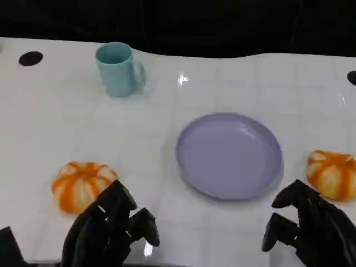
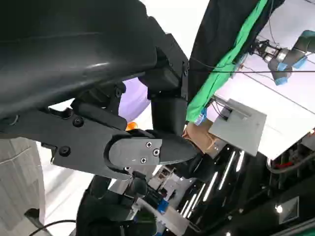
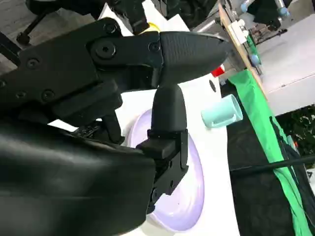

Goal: Grasp the bread from the table and place it into the plate.

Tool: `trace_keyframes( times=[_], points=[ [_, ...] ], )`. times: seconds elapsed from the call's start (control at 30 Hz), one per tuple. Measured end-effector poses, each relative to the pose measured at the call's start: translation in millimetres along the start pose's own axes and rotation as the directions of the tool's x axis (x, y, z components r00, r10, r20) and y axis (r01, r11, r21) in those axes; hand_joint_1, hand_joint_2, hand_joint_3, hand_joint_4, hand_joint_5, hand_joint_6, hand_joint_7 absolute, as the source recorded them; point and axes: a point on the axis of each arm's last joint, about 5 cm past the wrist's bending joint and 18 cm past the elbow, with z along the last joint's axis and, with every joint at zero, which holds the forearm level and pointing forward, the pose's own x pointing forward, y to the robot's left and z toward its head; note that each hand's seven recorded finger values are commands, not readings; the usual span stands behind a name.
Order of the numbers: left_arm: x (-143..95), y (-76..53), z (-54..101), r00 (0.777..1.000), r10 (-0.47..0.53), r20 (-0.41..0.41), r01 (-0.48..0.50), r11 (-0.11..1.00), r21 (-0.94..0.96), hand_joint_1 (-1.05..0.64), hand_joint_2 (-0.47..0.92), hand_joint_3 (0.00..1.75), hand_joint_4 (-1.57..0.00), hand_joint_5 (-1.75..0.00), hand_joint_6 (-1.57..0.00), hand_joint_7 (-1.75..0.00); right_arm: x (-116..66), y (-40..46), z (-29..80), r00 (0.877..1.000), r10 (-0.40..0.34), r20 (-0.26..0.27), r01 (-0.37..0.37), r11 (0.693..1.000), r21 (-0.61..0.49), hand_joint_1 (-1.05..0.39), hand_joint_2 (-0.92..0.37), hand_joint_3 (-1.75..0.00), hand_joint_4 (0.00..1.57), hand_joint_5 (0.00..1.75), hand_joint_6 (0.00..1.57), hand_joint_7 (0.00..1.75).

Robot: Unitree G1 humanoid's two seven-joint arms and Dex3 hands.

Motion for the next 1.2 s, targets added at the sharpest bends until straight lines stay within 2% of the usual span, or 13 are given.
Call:
trace_keyframes(
  times=[0.97, 1.2],
  points=[
    [0.7, -1.1, 1.3, 1.0, -0.006, 0.001, 0.006, 1.0, 0.001, -0.53, 0.92, 0.38, -0.73, -1.75, -0.5, -1.74, -0.4, 0.5, 2.3, 1.0, 0.008, 0.0, -0.008, 1.0, -0.004, -0.53, -0.92, -0.47, 0.7, 1.75, 0.42, 1.72],
    [0.1, 0.1, 2.7, 1.0, -0.005, 0.003, 0.005, 1.0, 0.004, -0.53, 0.92, 0.4, -0.66, -1.75, -0.56, -1.38, -0.4, 0.5, 2.3, 1.0, 0.01, 0.002, -0.01, 1.0, -0.006, -0.53, -0.92, -0.5, 0.69, 1.75, 0.4, 1.73]
  ],
)
